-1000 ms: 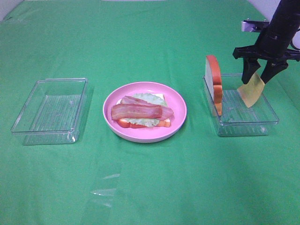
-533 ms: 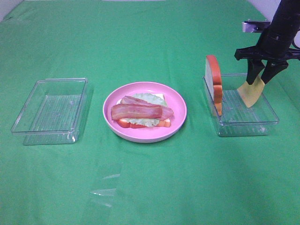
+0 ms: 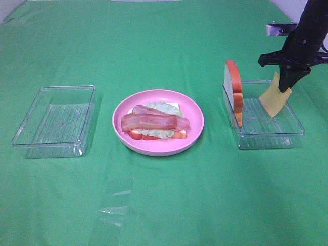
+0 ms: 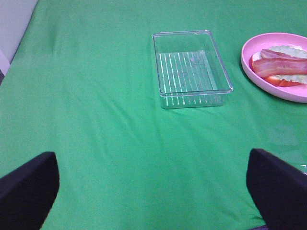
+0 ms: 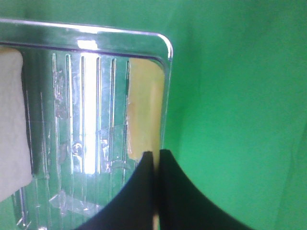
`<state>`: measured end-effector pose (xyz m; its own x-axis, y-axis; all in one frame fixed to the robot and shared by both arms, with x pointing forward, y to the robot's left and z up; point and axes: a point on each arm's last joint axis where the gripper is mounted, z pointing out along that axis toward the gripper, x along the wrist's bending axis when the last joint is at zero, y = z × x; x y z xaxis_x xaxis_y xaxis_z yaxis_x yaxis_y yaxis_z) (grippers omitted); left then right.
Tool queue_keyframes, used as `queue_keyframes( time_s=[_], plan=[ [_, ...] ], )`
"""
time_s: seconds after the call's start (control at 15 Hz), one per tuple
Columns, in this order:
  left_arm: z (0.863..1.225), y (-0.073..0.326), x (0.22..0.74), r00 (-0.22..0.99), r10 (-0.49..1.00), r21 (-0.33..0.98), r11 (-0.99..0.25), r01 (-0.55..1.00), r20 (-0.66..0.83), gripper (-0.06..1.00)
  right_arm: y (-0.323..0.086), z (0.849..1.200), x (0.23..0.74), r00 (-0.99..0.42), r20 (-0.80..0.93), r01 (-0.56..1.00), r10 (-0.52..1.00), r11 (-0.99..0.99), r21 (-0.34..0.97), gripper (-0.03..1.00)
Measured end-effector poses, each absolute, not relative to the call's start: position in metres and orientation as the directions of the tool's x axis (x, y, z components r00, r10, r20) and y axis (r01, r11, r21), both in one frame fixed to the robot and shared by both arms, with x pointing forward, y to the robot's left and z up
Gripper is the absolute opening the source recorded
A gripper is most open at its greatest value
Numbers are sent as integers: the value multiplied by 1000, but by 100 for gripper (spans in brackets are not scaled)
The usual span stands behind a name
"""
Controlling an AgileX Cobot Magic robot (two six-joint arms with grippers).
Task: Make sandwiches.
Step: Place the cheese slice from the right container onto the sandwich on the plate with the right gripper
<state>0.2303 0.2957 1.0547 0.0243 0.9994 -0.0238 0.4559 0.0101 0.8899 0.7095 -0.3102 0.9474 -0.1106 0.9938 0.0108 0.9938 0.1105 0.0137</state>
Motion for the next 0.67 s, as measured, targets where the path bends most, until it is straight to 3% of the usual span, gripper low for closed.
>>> queue_keyframes(
  time_s=[0.2,0.67],
  plan=[
    [1055,296,230,24,999,890,10,456,-24,97,-309,972,706,-84,18,994,996,82,67,2],
    [1055,296,230,24,999,890,10,456,-24,97,-297,1098,668,-35,135,941,990,-13,338,2]
  ],
)
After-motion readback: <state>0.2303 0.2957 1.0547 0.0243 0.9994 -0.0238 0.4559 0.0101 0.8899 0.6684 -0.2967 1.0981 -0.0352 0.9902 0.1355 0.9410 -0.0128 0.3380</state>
